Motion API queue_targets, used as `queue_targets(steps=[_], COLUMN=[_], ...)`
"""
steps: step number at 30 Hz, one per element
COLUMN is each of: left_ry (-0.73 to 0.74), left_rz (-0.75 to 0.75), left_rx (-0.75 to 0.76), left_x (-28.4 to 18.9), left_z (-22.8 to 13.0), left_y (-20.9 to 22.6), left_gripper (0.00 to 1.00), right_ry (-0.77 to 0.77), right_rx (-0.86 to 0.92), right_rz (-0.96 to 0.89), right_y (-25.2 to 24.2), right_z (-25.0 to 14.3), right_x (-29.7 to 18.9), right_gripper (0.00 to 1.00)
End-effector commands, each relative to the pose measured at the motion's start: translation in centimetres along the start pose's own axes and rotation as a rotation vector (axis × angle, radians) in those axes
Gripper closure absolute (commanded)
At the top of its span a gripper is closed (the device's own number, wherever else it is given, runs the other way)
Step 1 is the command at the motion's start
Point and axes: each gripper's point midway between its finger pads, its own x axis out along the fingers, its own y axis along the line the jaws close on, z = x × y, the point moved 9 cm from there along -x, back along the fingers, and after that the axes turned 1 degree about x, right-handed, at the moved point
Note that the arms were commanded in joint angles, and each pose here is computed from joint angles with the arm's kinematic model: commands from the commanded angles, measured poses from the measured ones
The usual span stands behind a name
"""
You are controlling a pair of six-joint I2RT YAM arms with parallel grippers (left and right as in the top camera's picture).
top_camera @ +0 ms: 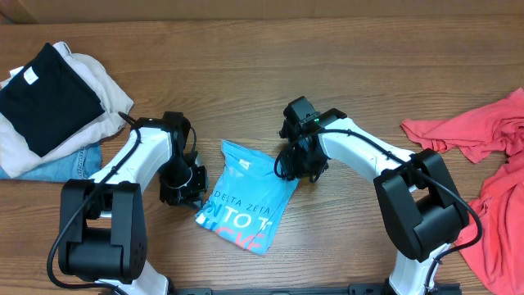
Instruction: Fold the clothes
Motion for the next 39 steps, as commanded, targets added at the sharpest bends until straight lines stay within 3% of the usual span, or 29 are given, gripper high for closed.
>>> queue_targets(steps=[1, 7, 10, 13, 15, 26, 34, 36, 39], left_ry=[-0.027, -0.255, -0.381, -0.451, -0.462, -0.347, -0.294, -0.269, -0.244], left_rz=[-0.032, -0.074, -0.128, -0.227, -0.287, -0.422, -0.414, -0.402, -0.396], left_rx=[0.025, 0.073, 0.091, 0.143, 0.167, 0.22, 0.337, 0.359, 0.382], left_x=[-0.1, -3.5, -5.1, -5.7, -5.7, -1.8, 1.5, 2.6, 3.4], left_z=[0.6, 3.7, 5.6, 6.7, 7.2, 8.9, 8.9, 8.6, 8.3], left_y=[-0.5, -2.0, -3.0, -4.2, -4.7, -6.3, -9.6, -10.3, -11.0], left_gripper=[0.84, 0.81, 0.5, 0.36, 0.33, 0.34, 0.32, 0.39, 0.59], right_ry=[-0.048, -0.11, -0.124, -0.124, -0.118, -0.102, -0.1, -0.099, -0.096], right_rx=[-0.012, -0.016, -0.018, -0.017, -0.017, -0.015, -0.014, -0.014, -0.014], right_rz=[-0.183, -0.233, -0.23, -0.229, -0.23, -0.23, -0.23, -0.231, -0.232], right_y=[-1.9, -1.5, -1.2, -1.1, -1.2, -1.2, -1.2, -1.2, -1.2], right_z=[1.1, 3.1, 3.6, 3.6, 3.6, 3.3, 3.3, 3.3, 3.2], right_x=[0.5, -1.8, -2.6, -2.7, -2.7, -2.7, -2.7, -2.7, -2.7], right_gripper=[0.49, 0.48, 0.48, 0.48, 0.48, 0.48, 0.48, 0.48, 0.48])
